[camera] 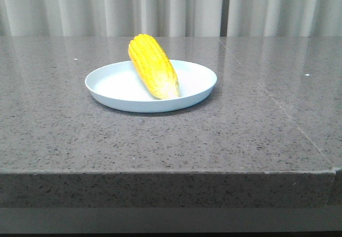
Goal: Place corn on plate with both arms
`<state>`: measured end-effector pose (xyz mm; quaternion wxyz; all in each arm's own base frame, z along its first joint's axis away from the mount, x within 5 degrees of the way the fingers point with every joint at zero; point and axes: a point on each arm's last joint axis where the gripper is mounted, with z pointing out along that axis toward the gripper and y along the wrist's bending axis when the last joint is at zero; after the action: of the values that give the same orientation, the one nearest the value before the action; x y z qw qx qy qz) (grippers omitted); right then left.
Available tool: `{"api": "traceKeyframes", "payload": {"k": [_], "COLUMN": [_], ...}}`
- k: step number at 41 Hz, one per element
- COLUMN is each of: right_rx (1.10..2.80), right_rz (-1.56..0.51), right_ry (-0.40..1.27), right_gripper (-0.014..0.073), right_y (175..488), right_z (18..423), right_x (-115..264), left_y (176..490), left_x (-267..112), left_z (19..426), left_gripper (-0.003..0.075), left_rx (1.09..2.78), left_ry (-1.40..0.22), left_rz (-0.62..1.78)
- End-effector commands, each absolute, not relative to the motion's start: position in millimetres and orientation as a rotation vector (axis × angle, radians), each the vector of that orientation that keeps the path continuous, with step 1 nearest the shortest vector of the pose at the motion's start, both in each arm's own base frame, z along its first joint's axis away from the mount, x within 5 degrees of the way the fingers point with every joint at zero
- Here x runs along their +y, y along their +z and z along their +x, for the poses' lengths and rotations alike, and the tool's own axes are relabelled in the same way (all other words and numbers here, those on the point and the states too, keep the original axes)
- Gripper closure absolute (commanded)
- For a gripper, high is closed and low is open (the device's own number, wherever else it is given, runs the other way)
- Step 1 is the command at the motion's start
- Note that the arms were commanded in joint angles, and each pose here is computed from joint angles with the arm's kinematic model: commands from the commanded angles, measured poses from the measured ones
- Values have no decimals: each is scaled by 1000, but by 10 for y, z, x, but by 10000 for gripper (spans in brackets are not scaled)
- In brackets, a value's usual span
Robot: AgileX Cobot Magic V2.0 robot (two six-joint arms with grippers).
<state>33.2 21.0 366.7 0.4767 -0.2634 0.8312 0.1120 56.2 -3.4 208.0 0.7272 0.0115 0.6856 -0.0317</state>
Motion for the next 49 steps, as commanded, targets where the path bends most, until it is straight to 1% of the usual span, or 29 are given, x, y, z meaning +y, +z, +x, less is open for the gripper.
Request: {"api": "traceKeyframes", "payload": {"k": [1, 38, 41, 44, 49], "right_rx": [1958, 1958, 1960, 1915, 1751], "right_rz": [-613, -613, -572, -495, -326], "right_ry": [274, 274, 257, 194, 115], "right_gripper": [662, 662, 662, 662, 662], "right_y": [3774, 3748, 3681, 3581, 3348], "right_z": [359, 357, 342, 344, 360], "right_x": [213, 212, 190, 143, 95], "left_y": [2098, 2098, 2098, 2098, 2098], "left_x": [-25, -26, -26, -26, -26], "left_z": [550, 550, 550, 550, 550], "left_gripper": [741, 741, 741, 741, 741], "left_rx": [1428, 1428, 1428, 1428, 1428], "left_ry": [-69, -71, -71, -71, -71], "left_rz": [6, 7, 7, 7, 7]}}
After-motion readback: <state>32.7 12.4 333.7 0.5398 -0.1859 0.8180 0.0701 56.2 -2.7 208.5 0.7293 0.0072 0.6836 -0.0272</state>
